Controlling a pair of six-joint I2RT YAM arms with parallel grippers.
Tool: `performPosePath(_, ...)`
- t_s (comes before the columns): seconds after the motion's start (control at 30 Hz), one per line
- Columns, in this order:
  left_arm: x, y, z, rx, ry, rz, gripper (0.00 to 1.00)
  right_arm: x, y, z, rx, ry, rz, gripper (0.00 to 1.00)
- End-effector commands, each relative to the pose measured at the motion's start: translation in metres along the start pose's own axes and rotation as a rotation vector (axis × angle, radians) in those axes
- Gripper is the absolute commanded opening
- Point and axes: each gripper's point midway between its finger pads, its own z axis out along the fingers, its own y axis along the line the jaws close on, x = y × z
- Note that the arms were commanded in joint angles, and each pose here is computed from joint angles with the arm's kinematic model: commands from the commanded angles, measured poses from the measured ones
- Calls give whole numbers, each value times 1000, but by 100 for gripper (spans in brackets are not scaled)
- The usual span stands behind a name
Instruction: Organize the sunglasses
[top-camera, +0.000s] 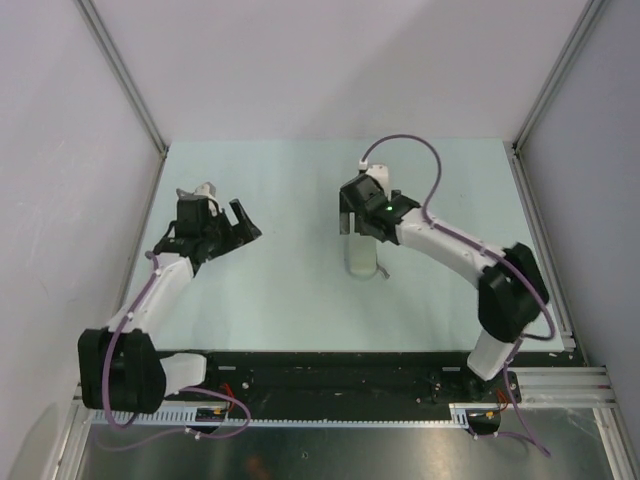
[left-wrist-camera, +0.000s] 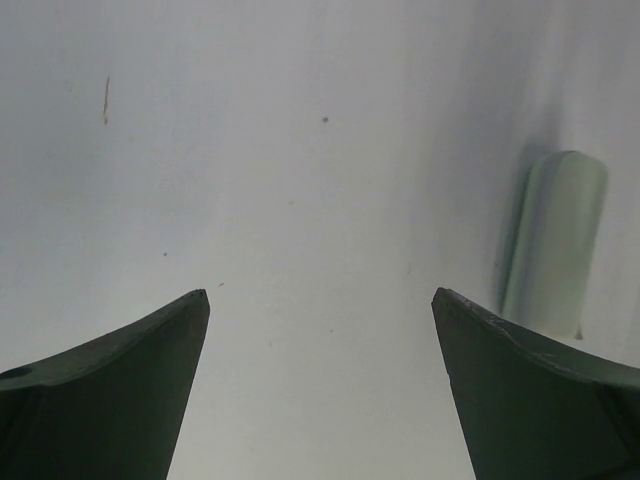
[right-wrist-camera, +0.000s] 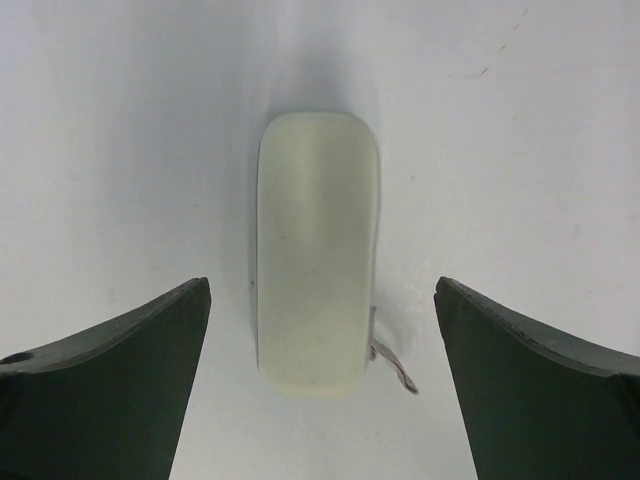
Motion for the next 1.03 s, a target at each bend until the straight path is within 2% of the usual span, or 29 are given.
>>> performPosePath(0.0, -44, -36, -39, 95, -159, 99, 100, -33, -28, -61, -1, -88, 21, 100)
performPosePath(0.13, -60, -53, -68, 140, -219, 138, 100, -56, -68, -116, 4, -192, 92, 100)
performPosePath(0.17, -68, -56, -77, 136, -245, 140, 100, -69, -80, -143, -18, -256, 137, 100)
performPosePath(0.23, -89, -59, -98, 107, -326, 139, 100, -74, -103, -161, 4, -302, 176, 100)
performPosePath(0.33, -111, -72, -124, 112, -385, 164, 100, -85, -132, -204, -11, -398, 261, 99)
performPosePath(0.5, -119, -106, -154, 226, -358, 255, 100, -90, -157, -251, -76, -497, 349, 99)
performPosePath(0.67, -139, -138, -202, 318, -430, 341, 100, -99, -155, -270, -158, -532, 331, 100)
performPosePath(0.8, -135, -152, -207, 397, -396, 354, 100, -102, -151, -273, -185, -534, 326, 100)
performPosePath(1.0, -136, -148, -207, 374, -409, 348, 100, -105, -149, -266, -188, -522, 324, 100)
